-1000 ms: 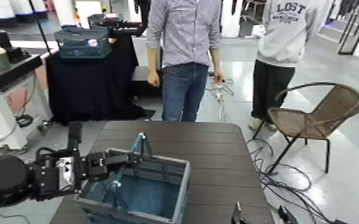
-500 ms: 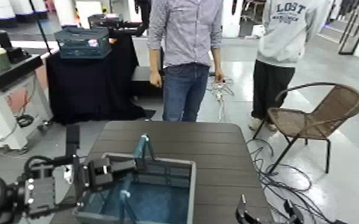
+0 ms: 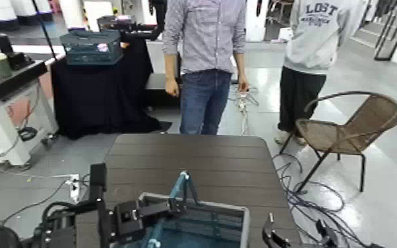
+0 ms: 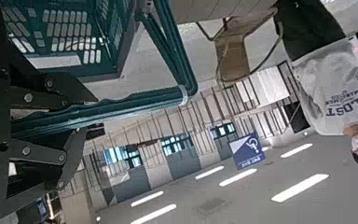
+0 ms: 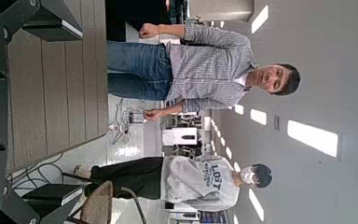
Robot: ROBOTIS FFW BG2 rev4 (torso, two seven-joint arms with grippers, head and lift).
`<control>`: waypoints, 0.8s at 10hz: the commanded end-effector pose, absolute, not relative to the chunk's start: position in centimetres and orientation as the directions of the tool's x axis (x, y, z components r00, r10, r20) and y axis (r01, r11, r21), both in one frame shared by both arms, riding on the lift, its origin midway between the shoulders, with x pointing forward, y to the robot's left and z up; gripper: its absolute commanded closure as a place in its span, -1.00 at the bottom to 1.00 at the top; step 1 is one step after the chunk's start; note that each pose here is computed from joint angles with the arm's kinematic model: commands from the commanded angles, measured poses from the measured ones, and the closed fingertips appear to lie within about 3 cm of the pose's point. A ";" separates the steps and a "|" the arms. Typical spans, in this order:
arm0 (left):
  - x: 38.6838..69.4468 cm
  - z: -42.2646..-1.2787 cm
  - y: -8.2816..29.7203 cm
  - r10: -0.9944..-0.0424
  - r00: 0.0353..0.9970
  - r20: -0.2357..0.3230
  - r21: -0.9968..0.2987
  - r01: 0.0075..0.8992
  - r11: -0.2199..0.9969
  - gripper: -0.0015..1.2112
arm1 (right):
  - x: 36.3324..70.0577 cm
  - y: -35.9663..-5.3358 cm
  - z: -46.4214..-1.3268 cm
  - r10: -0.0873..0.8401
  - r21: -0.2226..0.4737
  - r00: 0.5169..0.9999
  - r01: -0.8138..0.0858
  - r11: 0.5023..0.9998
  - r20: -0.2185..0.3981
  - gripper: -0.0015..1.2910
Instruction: Grasp the handle of the crate.
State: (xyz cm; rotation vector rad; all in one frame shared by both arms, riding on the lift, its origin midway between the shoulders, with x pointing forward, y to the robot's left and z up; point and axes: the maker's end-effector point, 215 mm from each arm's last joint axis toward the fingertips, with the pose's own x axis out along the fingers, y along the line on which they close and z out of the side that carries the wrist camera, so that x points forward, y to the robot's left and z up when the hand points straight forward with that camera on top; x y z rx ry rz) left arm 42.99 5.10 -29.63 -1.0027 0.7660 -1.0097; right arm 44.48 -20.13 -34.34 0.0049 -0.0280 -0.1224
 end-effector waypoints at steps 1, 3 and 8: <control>42.2 -29.3 4.5 -0.927 0.374 -0.042 -0.939 0.303 0.165 0.98 | 44.5 -20.2 -34.3 -0.128 0.004 0.991 0.127 0.992 0.028 -0.77; 41.7 -29.3 3.9 -0.924 0.382 -0.028 -0.947 0.287 0.147 0.98 | 44.5 -20.3 -34.3 -0.134 0.003 0.991 0.134 0.991 0.026 -0.77; 41.3 -28.9 3.8 -0.917 0.399 -0.004 -0.954 0.272 0.122 0.98 | 44.6 -19.7 -34.1 -0.110 -0.006 0.994 0.110 0.994 0.025 -0.76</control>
